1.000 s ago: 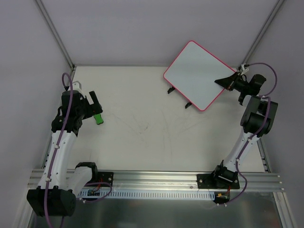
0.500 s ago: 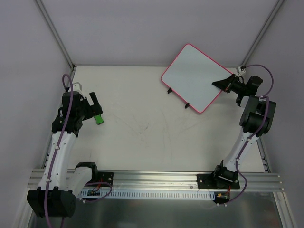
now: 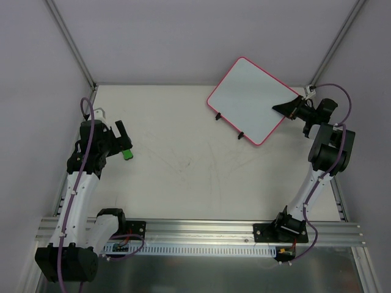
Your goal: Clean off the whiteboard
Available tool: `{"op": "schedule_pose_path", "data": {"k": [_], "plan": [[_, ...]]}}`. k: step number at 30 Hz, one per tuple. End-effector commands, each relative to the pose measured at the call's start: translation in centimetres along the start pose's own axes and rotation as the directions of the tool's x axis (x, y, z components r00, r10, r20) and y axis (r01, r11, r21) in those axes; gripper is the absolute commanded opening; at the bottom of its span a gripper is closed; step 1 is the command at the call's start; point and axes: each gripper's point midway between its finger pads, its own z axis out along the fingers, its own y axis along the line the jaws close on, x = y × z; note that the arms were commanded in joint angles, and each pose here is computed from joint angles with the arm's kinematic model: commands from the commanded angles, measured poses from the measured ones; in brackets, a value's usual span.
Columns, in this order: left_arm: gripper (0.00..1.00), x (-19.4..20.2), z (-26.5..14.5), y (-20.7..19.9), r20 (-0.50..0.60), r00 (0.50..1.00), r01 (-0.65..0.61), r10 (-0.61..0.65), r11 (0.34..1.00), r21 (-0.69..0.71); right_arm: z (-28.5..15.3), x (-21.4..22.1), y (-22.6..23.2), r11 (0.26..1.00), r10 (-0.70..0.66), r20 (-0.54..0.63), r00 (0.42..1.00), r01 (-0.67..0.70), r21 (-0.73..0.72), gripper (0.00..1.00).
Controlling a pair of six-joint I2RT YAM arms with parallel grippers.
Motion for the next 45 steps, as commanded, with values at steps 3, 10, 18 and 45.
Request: {"op": "schedule_pose_path", "data": {"k": [3,10,18,45], "plan": [[0.99,-0.2,-0.6,0.0,0.02,1.0,-0.019,0.019,1.0,0.009,0.0,-0.7,2.2,0.994,-0.103,0.006,0.995,0.103,-0.04,0.29],[0.99,0.0,-0.8,0.0,0.023,0.999,-0.025,0.025,1.0,0.012,-0.5,-0.9,2.2,0.995,-0.095,0.019,0.995,0.096,-0.025,0.46],[0.99,0.0,-0.8,0.0,0.02,0.999,-0.027,0.027,1.0,0.016,-2.1,-1.3,1.9,0.996,-0.091,0.058,0.994,0.09,0.02,0.73],[0.99,-0.7,-1.7,-0.5,0.055,0.998,-0.034,0.032,0.998,0.044,-12.8,-1.2,6.3,0.962,-0.107,0.236,0.966,0.041,0.269,0.99]]}}
